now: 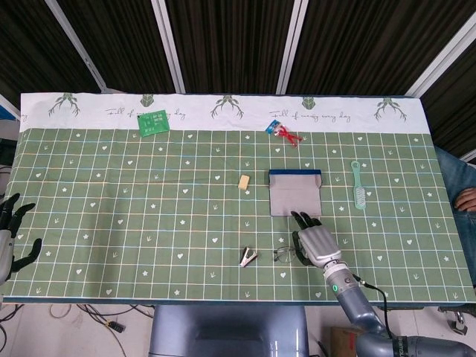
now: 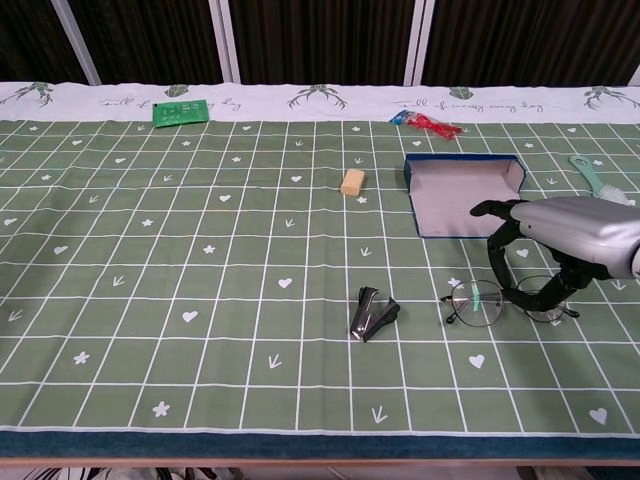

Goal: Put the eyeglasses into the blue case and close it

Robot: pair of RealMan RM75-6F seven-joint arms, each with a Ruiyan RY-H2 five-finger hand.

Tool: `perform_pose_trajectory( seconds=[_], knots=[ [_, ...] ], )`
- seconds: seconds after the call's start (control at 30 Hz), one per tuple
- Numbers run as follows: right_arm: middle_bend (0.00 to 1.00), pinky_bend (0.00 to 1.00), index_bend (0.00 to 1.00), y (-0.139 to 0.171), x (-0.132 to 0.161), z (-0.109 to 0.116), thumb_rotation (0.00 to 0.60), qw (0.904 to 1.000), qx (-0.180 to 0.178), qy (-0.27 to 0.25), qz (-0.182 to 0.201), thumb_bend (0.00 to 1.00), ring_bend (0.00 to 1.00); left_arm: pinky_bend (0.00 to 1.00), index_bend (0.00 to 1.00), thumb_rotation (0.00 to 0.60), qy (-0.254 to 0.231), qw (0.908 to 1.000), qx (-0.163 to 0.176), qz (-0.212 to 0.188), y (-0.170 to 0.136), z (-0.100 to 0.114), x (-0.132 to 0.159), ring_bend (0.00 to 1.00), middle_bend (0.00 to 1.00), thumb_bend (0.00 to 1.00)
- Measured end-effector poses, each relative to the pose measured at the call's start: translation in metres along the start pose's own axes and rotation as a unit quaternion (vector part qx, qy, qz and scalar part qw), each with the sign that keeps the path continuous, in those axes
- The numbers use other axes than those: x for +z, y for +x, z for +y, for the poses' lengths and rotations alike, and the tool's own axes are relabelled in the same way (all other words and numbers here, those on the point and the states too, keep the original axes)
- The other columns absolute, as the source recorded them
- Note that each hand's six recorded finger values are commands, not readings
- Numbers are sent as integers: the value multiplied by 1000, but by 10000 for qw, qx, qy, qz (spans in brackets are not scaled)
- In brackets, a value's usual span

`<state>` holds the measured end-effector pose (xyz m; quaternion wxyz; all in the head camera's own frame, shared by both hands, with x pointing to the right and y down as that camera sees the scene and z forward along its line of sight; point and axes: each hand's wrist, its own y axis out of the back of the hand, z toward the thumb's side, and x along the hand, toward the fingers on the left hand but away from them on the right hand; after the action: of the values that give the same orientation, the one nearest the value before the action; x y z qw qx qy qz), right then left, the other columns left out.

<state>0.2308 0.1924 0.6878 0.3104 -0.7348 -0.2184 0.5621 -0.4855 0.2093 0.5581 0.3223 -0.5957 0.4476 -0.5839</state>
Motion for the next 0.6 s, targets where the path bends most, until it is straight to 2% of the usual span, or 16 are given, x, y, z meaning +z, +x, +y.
perform_pose_trajectory(
  seconds=[0.33, 0.6],
  knots=[
    [26, 193, 609, -22, -3, 44, 600, 9998, -189, 13, -45, 512, 42, 0, 151, 600, 5, 10000, -1, 1, 1, 0, 0, 0, 0, 384],
    [26, 193, 609, -60, -10, 71, 600, 9989, -206, -70, -424, 511, 42, 0, 151, 600, -5, 10000, 16, 16, 0, 1, -1, 0, 0, 384]
  ],
)
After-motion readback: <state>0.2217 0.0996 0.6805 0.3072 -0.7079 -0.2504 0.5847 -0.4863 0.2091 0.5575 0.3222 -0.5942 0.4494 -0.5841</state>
